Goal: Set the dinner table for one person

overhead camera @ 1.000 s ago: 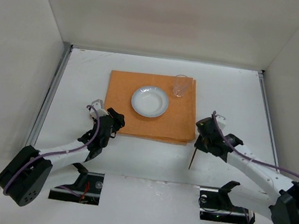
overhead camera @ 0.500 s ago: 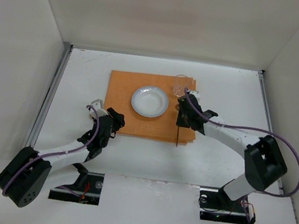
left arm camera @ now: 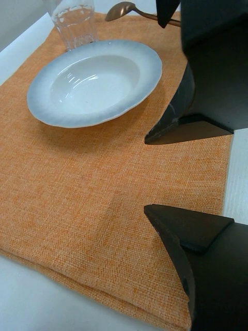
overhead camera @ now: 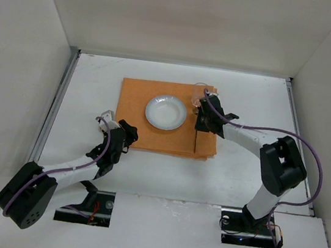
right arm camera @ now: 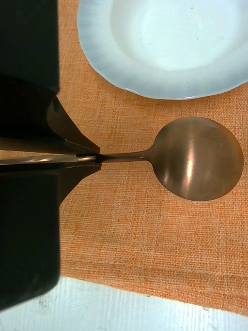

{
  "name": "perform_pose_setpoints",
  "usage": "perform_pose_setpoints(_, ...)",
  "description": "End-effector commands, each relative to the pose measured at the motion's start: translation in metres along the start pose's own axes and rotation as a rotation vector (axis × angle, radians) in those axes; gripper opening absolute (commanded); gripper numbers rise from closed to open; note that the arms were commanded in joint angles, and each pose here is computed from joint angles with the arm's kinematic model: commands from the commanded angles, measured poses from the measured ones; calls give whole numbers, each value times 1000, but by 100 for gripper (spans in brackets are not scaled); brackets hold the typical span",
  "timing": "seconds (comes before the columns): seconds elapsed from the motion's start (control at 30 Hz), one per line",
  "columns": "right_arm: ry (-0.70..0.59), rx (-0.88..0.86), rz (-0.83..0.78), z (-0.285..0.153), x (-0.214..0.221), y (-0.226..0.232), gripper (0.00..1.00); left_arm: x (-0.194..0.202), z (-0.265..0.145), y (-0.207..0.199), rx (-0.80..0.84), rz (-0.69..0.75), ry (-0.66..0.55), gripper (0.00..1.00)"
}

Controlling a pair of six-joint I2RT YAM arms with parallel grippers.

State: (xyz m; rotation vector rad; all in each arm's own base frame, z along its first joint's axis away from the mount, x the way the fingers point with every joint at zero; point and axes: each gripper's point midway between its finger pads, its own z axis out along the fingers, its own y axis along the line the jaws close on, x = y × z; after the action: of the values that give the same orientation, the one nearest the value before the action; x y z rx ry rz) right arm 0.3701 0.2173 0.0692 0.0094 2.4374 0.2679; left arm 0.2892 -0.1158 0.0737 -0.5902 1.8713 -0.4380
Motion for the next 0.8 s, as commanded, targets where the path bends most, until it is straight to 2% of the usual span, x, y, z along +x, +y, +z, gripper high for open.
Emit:
perform_pose_setpoints(0.0, -58, -55, 27, 9, -27, 11, 12, -13, 3, -9, 14, -8, -39, 47)
perform_pose_setpoints(0.17, -56, -29, 45, 21, -25, 4, 13, -13, 4, -8, 10, -8, -40, 47)
perform_pose_setpoints(0.43, -79, 0, 69, 22, -24, -7, 27, -15, 2, -10, 18, -11, -47, 47)
perform_pose_setpoints(0.57, -112, -13, 80, 5, -27, -7, 42, -18, 4, -8, 4, 5, -57, 48)
perform_pose_setpoints(0.77, -236, -23, 108, -38, -42, -15, 54, -26, 5, 1, -69, 71, -96, 51)
